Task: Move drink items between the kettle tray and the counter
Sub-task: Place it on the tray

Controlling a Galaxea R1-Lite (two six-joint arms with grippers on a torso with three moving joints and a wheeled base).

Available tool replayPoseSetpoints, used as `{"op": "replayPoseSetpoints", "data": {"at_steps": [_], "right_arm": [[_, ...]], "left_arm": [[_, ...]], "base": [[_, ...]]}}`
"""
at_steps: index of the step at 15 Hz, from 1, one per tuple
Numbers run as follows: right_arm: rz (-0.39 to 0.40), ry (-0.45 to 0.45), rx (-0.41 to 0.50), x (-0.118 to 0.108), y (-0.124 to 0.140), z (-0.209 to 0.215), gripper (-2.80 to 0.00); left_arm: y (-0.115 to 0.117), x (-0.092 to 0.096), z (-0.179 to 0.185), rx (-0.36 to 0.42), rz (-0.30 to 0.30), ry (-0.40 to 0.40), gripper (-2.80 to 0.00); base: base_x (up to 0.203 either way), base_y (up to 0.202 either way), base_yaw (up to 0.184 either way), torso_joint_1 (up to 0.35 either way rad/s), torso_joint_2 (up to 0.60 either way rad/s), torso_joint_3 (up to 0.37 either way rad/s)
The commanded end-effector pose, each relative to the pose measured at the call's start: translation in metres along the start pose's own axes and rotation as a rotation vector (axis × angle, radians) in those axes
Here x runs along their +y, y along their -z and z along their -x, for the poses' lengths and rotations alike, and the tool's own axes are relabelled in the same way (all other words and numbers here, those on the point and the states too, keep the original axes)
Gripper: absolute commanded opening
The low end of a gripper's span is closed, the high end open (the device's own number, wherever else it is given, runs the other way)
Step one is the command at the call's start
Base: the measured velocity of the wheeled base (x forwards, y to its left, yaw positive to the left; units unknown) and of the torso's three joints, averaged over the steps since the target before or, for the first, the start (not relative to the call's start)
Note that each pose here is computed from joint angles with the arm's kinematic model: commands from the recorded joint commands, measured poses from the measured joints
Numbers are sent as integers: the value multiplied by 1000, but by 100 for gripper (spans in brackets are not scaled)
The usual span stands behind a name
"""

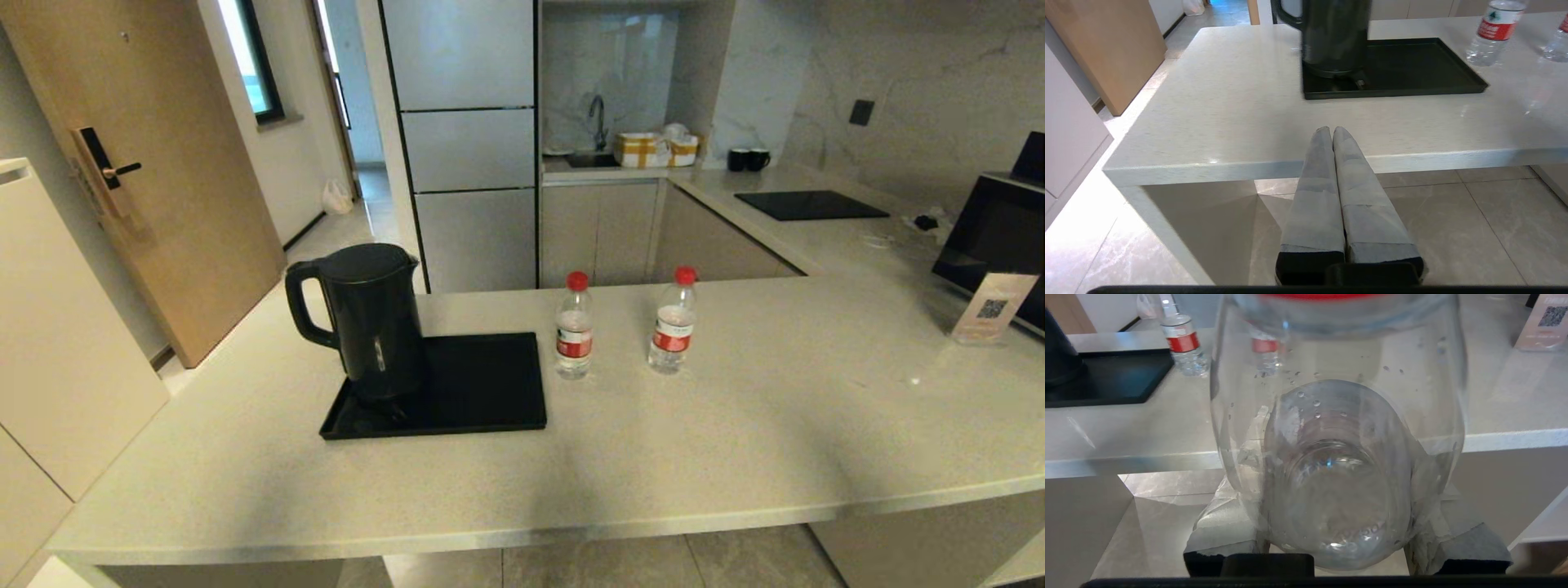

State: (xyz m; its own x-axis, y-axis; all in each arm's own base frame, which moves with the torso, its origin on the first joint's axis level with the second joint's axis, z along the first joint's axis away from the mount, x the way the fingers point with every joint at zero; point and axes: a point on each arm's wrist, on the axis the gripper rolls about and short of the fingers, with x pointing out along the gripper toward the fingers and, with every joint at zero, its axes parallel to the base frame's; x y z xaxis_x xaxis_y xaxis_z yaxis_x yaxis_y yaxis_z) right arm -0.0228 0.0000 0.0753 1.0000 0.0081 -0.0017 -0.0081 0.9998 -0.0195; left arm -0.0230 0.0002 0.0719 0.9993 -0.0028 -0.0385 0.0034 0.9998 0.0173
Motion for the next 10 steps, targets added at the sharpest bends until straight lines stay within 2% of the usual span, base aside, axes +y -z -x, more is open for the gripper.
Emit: {"op": "replayPoseSetpoints", "data": {"at_steps": [1, 10], "right_arm": [[0, -1, 3, 0, 0, 0, -280], [0, -1, 3, 0, 0, 0, -280]], "left_arm": [[0, 0, 0, 0, 1, -1, -280], [0, 0, 0, -3, 2, -1, -280]], "base": [[0, 191, -9, 6, 3, 2], [0, 187, -10, 2, 1, 4]]}}
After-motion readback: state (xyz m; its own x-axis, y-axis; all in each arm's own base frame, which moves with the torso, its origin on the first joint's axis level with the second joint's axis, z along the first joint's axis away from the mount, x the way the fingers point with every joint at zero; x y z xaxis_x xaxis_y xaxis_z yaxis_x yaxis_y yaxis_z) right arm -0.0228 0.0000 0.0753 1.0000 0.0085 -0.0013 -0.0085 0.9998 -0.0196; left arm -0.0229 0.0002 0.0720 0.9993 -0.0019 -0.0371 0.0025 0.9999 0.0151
